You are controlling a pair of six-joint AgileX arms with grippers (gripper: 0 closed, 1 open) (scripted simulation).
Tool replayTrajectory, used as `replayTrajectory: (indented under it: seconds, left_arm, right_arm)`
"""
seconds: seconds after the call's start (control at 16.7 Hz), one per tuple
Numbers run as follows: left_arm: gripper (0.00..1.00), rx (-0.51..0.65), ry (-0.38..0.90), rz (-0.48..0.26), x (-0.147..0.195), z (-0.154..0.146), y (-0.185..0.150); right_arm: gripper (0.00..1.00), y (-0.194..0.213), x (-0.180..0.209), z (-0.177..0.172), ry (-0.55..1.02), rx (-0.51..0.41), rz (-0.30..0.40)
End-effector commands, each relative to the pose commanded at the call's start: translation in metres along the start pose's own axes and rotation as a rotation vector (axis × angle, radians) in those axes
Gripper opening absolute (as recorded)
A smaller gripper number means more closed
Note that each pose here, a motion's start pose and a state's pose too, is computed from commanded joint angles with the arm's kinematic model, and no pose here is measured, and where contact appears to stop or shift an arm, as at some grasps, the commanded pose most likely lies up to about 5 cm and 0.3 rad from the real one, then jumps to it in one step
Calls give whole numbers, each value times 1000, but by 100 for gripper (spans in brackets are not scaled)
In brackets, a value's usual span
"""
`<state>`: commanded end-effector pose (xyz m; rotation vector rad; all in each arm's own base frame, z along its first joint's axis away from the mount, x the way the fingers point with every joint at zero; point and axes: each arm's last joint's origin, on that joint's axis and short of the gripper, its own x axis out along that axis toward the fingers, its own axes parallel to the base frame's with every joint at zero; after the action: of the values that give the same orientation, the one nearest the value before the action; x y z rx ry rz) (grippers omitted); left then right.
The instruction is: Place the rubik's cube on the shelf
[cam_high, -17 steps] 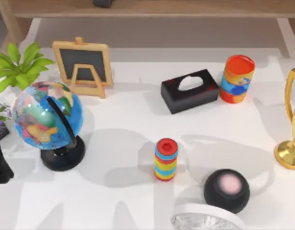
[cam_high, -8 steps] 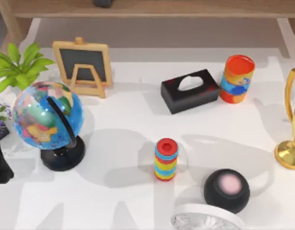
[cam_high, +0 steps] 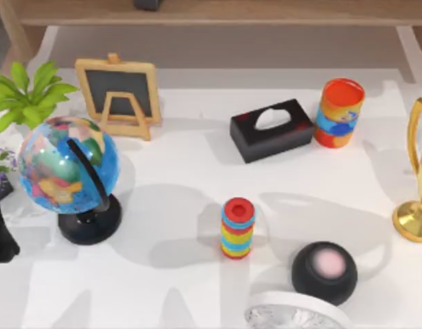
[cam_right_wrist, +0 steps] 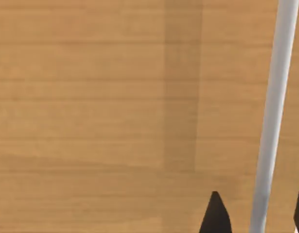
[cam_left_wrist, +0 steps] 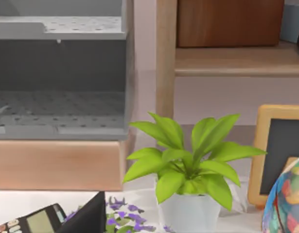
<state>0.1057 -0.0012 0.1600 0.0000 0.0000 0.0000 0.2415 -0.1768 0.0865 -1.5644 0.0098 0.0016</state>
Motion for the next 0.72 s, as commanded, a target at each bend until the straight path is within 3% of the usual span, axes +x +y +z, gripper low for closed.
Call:
replayTrajectory:
  seconds: [0.3, 0.72]
  left_arm:
    - [100, 0, 0, 0, 0, 0, 0]
    - [100, 0, 0, 0, 0, 0, 0]
  right_arm:
    - [98, 0, 0, 0, 0, 0, 0]
    - [100, 0, 0, 0, 0, 0, 0]
